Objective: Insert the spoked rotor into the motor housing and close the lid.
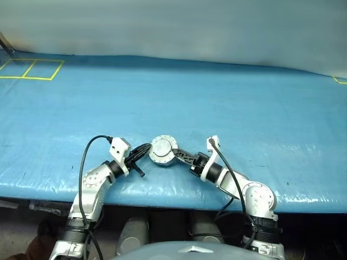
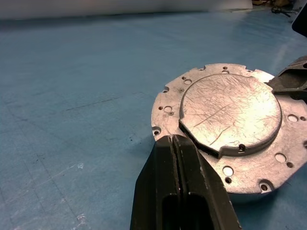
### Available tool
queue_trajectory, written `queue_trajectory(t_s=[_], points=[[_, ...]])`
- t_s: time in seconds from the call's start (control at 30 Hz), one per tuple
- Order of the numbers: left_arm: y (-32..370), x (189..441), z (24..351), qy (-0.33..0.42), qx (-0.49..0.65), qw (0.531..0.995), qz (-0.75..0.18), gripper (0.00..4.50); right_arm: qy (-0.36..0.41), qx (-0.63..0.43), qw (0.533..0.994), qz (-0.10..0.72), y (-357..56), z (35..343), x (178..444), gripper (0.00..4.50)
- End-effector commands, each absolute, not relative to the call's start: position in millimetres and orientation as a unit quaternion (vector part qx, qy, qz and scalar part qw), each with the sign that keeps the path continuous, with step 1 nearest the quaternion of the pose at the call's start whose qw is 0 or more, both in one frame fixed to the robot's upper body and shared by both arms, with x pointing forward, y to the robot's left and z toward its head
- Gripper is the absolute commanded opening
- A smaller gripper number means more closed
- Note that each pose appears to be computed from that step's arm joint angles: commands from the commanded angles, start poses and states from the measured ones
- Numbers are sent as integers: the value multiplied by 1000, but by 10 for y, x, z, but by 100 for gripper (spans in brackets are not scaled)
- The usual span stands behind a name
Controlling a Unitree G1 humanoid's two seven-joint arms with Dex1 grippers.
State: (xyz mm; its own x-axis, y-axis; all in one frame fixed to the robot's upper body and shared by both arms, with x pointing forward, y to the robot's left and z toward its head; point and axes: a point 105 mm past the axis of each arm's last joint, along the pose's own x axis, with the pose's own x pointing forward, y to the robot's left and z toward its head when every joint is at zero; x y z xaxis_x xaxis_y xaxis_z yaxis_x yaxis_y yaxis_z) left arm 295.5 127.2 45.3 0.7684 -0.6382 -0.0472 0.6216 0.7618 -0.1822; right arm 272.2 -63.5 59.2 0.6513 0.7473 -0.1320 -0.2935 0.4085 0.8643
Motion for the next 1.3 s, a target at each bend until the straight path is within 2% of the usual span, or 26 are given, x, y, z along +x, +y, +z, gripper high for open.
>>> queue_trajectory(t_s=[0.03,0.1,0.27,0.37,0.47,0.73,0.77,0.87,1.0,1.2,1.3], points=[[1353,3027,627,47,-125,943,-306,0,210,471,785,345,-642,874,2800,132],[1318,2955,645,70,-171,924,-336,0,194,487,781,340,-660,941,2842,132],[1378,2947,802,36,-253,910,-326,0,155,543,763,315,-729,1076,2959,132],[1397,2980,867,1,-311,904,-295,58,118,573,743,324,-737,1256,2970,132],[1330,2947,868,-4,-351,889,-294,156,105,590,733,323,-742,1338,2977,132],[999,2772,963,18,-494,793,-356,426,55,633,690,346,-765,1669,3002,132],[970,2756,984,22,-515,775,-366,447,56,633,688,350,-754,1688,3001,132],[929,2743,1014,39,-563,737,-373,447,63,630,685,360,-723,1708,2986,132],[916,2740,1060,42,-591,711,-380,447,84,615,690,372,-655,1680,2952,132],[922,2757,1153,30,-607,695,-384,447,107,603,692,383,-548,1615,2897,132],[920,2816,1146,31,-613,696,-373,447,127,578,689,419,-415,1606,2765,132]])
